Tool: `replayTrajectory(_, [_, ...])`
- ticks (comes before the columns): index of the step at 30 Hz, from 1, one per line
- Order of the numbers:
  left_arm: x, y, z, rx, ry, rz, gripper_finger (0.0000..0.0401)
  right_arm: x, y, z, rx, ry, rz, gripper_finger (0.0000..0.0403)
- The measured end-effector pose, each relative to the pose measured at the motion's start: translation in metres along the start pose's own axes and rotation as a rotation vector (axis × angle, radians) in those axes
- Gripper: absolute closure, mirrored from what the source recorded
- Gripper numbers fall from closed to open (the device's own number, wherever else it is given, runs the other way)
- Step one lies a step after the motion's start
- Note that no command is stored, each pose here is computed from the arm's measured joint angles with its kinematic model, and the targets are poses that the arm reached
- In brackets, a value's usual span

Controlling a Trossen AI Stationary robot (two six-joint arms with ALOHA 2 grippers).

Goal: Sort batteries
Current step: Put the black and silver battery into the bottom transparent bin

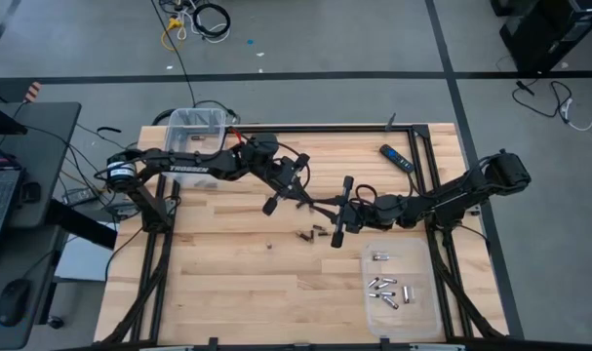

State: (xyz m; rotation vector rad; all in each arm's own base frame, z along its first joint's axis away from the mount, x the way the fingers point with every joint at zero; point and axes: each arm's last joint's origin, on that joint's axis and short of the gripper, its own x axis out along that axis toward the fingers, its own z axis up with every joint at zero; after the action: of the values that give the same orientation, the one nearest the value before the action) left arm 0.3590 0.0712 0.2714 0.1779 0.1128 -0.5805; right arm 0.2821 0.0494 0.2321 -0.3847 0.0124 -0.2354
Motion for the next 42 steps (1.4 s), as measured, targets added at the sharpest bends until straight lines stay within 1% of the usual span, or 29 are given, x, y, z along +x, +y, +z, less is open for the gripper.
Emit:
replayTrajectory(6, [0.0,0.0,-0.002,-0.018,0.019,0.005,0.0399,0.0,0.0,-0.001,-0.007,0.005,0.0,0.0372])
replayTrajectory(11, [0.0,-0.001,-0.004,-0.032,0.037,0.012,0.04,0.0,0.0,-0.001,0.011,0.013,-0.007,0.0375])
replayTrajectory(15, [-0.001,0.0,-0.005,-0.044,0.056,0.029,0.04,0.0,-0.001,-0.003,0.038,0.04,-0.059,0.0378])
replayTrajectory(17, [-0.001,0.0,-0.007,-0.059,0.084,0.062,0.04,0.0,-0.002,-0.004,0.061,0.063,-0.116,0.0381])
replayTrajectory(19, [-0.001,-0.001,-0.01,-0.086,0.12,0.074,0.04,0.001,-0.006,-0.002,0.091,0.11,-0.214,0.0385])
replayTrajectory(21, [-0.001,-0.002,-0.014,-0.114,0.152,0.072,0.0401,0.005,-0.009,0.001,0.099,0.175,-0.264,0.0391])
replayTrajectory(25, [-0.01,-0.009,-0.011,-0.154,0.208,0.062,0.0401,0.019,-0.02,0.017,0.156,0.356,-0.274,0.0401])
replayTrajectory(27, [-0.016,-0.014,-0.002,-0.13,0.218,0.057,0.0401,0.023,-0.027,0.024,0.164,0.466,-0.281,0.0401])
replayTrajectory(29, [-0.024,-0.02,0.004,-0.114,0.247,0.052,0.0401,0.026,-0.035,0.033,0.188,0.54,-0.292,0.0401])
replayTrajectory(32, [-0.036,-0.028,0.015,-0.126,0.29,0.097,0.0401,0.025,-0.043,0.047,0.227,0.609,-0.295,0.0402])
replayTrajectory(34, [-0.047,-0.035,0.024,-0.124,0.334,0.155,0.0401,0.023,-0.047,0.056,0.249,0.65,-0.276,0.0402])
replayTrajectory(36, [-0.058,-0.042,0.028,-0.126,0.409,0.22,0.0401,0.022,-0.052,0.064,0.311,0.688,-0.256,0.0402])
replayTrajectory(38, [-0.068,-0.048,0.033,-0.115,0.462,0.284,0.0401,0.021,-0.058,0.07,0.441,0.721,-0.228,0.0402])
replayTrajectory(40, [-0.078,-0.056,0.037,-0.101,0.478,0.326,0.0401,0.022,-0.066,0.069,0.579,0.763,-0.211,0.0402])
replayTrajectory(42, [-0.087,-0.065,0.039,-0.076,0.466,0.349,0.0401,0.023,-0.074,0.062,0.671,0.825,-0.183,0.0402])
